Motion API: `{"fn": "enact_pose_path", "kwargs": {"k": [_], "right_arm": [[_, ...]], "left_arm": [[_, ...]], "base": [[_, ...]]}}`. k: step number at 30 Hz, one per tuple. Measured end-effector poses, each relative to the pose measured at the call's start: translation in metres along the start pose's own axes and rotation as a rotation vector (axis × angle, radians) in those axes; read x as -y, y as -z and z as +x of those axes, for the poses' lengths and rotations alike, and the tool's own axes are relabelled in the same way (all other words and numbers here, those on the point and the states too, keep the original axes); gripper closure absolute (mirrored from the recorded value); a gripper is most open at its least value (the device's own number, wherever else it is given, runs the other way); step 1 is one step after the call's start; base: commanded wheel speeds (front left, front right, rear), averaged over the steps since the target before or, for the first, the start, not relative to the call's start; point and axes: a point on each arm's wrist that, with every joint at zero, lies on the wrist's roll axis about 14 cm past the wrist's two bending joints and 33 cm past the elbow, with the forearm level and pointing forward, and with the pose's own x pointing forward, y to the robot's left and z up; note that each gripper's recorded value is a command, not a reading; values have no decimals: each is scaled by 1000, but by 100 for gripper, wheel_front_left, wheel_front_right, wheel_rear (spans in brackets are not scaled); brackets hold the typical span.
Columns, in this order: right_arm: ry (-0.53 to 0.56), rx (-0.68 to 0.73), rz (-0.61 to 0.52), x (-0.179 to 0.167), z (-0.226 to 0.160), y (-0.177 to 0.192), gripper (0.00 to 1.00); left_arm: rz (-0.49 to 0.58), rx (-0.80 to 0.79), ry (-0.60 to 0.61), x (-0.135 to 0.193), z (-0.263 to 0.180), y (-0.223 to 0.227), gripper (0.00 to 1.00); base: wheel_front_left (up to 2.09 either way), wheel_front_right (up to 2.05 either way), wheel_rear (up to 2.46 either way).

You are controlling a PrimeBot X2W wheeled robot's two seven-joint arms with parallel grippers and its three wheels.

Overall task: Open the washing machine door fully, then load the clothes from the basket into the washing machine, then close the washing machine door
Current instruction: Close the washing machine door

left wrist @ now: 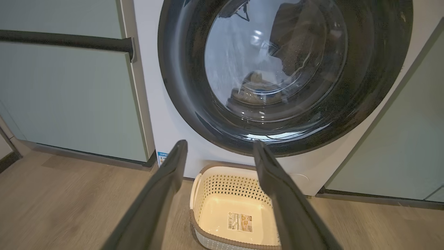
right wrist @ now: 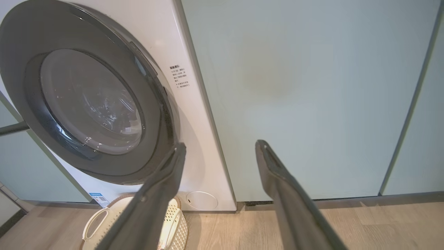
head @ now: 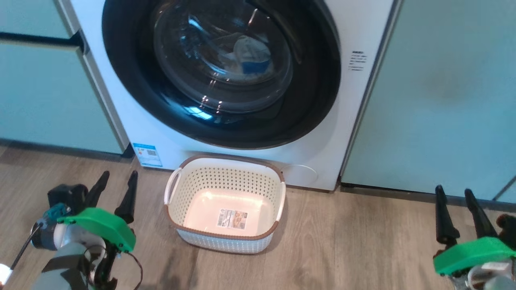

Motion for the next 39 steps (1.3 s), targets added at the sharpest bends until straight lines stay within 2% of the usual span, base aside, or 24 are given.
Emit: {"fn": "enact_pose_path", "kwargs": {"k": [6, 15, 39], "right_arm": [[27, 32, -38, 11, -18, -10, 0], [84, 8, -54, 30, -39, -1, 0], [93, 10, -62, 33, -39, -2, 0]], "left_arm": [[9, -20, 33, 12, 0, 6, 0], [10, -13, 51, 20, 1, 4, 0], [12, -28, 60, 23, 2, 9, 0]], "base": [[0, 0, 0], [0, 0, 0], [0, 0, 0]]}}
